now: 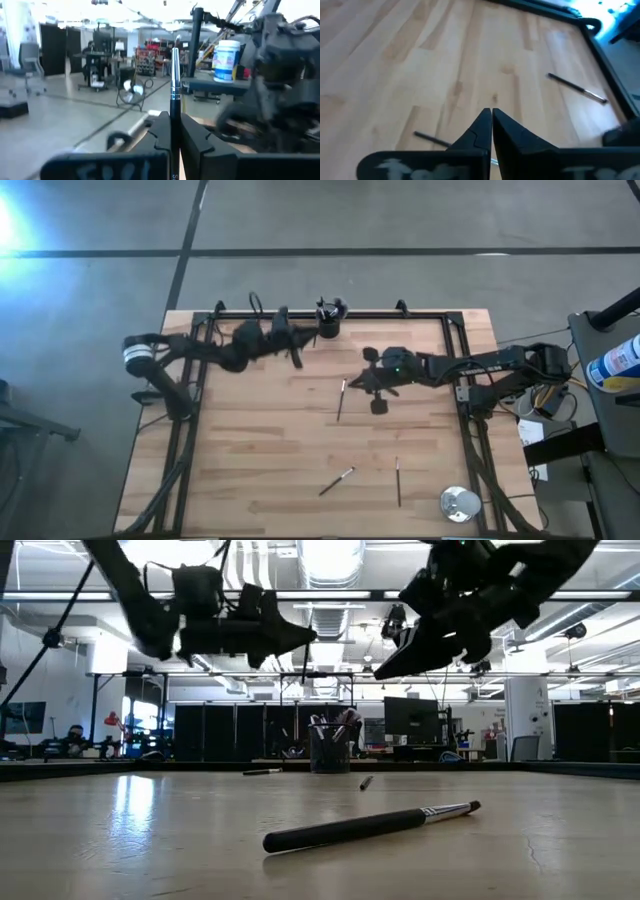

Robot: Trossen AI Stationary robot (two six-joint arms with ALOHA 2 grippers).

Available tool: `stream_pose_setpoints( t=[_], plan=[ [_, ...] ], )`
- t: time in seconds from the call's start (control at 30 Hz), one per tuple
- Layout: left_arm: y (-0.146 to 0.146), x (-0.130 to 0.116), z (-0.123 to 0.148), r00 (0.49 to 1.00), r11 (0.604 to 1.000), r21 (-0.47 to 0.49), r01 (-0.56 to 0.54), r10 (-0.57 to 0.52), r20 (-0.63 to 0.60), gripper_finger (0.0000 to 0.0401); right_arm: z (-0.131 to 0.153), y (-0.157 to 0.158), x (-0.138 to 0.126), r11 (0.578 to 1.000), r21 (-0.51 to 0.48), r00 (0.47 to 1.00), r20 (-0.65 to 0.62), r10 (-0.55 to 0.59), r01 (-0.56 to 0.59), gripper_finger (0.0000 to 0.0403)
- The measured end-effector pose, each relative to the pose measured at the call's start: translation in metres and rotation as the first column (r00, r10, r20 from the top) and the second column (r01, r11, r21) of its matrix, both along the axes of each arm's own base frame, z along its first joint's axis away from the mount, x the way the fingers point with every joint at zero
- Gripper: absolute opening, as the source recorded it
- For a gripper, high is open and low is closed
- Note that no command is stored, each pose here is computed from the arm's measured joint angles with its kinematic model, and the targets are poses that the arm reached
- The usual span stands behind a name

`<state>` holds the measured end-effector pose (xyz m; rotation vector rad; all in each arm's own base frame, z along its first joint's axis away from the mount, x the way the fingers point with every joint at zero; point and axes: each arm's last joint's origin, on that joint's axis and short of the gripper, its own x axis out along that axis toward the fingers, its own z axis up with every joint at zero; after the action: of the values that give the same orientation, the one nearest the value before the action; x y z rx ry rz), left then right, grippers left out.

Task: Put items in baskets/containers
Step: Put the black liner brush into the black pen holder

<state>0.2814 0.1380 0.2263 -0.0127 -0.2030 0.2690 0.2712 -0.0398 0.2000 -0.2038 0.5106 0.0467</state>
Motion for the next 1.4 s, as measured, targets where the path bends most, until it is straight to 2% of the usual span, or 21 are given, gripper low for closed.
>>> stream_pose_setpoints(
  t=[0.27, 0.6, 0.87, 1.03, 1.23, 1.4],
  plan=[
    [0.077, 0.022, 0.005, 0.999, 0.997, 0.078, 0.028, -0.031, 0.034, 0.0013, 0.0, -0.014, 0.002, 0.999, -0.01, 0.994, 0.096, -0.052, 0.053, 0.0008],
    [0.137, 0.047, -0.035, 0.996, 0.997, 0.011, 0.082, -0.082, 0.038, 0.0013, 0.002, -0.02, 0.004, 0.995, 0.013, 0.986, 0.134, -0.096, 0.095, 0.0008],
    [0.149, 0.052, -0.056, 0.993, 0.993, -0.029, 0.116, -0.115, 0.021, 0.0013, 0.001, -0.022, 0.004, 0.981, 0.046, 0.973, 0.129, -0.192, 0.188, 0.0008],
    [0.151, 0.052, -0.071, 0.991, 0.988, -0.077, 0.13, -0.132, -0.018, 0.0014, 0.002, -0.023, 0.004, 0.976, 0.061, 0.968, 0.129, -0.215, 0.209, 0.0008],
    [0.151, 0.052, -0.072, 0.991, 0.986, -0.102, 0.132, -0.135, -0.024, 0.0057, 0.001, -0.023, 0.004, 0.974, 0.063, 0.966, 0.129, -0.226, 0.219, 0.0008],
    [0.152, 0.052, -0.073, 0.991, 0.985, -0.12, 0.123, -0.127, -0.031, 0.008, 0.001, -0.023, 0.003, 0.965, 0.111, 0.961, 0.118, -0.251, 0.238, 0.0008]
  ],
)
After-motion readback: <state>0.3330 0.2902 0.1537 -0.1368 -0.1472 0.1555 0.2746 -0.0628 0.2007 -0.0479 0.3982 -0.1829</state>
